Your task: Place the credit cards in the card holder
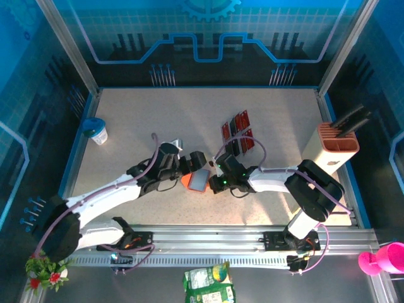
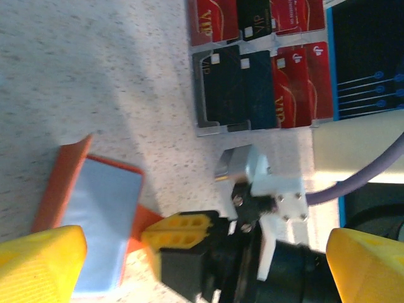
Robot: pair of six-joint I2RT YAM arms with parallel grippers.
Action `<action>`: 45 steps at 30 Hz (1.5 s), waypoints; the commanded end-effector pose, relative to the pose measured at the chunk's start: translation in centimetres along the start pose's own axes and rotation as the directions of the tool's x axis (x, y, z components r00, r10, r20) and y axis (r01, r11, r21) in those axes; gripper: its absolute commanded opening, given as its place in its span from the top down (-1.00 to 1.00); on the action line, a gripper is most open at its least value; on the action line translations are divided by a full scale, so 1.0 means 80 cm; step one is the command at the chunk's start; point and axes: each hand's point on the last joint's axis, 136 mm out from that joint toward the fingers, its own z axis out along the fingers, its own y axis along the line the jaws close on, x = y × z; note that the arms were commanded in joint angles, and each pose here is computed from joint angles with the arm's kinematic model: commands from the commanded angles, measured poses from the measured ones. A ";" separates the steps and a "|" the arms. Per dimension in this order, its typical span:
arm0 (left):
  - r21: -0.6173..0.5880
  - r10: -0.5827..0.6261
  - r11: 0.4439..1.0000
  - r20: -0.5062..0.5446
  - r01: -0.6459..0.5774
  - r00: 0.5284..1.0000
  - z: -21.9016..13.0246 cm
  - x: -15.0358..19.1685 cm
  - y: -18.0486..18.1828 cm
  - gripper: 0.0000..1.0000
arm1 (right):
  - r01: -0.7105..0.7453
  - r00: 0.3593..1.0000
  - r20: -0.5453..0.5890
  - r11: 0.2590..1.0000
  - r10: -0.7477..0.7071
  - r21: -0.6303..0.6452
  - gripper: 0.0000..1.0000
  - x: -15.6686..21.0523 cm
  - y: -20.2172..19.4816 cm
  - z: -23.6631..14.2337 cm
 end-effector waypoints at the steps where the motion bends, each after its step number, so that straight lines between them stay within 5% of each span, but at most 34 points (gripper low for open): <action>1: 0.151 -0.062 0.987 -0.009 0.063 0.998 0.015 -0.013 -0.045 -0.98 | -0.033 0.993 -0.109 0.998 0.037 0.046 1.00 0.045 -0.023 0.007; 12: 0.018 -0.189 0.982 0.070 0.188 0.980 0.031 -0.017 0.040 -0.97 | -0.038 0.994 -0.103 0.998 0.043 0.055 1.00 0.054 -0.030 0.007; 20: -0.127 -0.093 0.987 0.059 0.100 0.994 0.016 -0.006 0.091 -0.97 | -0.043 0.992 -0.118 0.996 0.051 0.074 1.00 0.060 -0.041 0.009; 27: -0.195 -0.013 0.981 -0.070 0.000 0.997 0.027 0.027 0.120 -0.98 | -0.061 0.989 -0.126 0.994 0.072 0.092 1.00 0.052 -0.051 0.006; 45: -0.197 0.063 0.976 -0.143 -0.091 0.988 0.019 0.058 0.148 -0.98 | -0.109 0.988 -0.104 0.992 0.115 0.062 1.00 0.021 -0.037 -0.005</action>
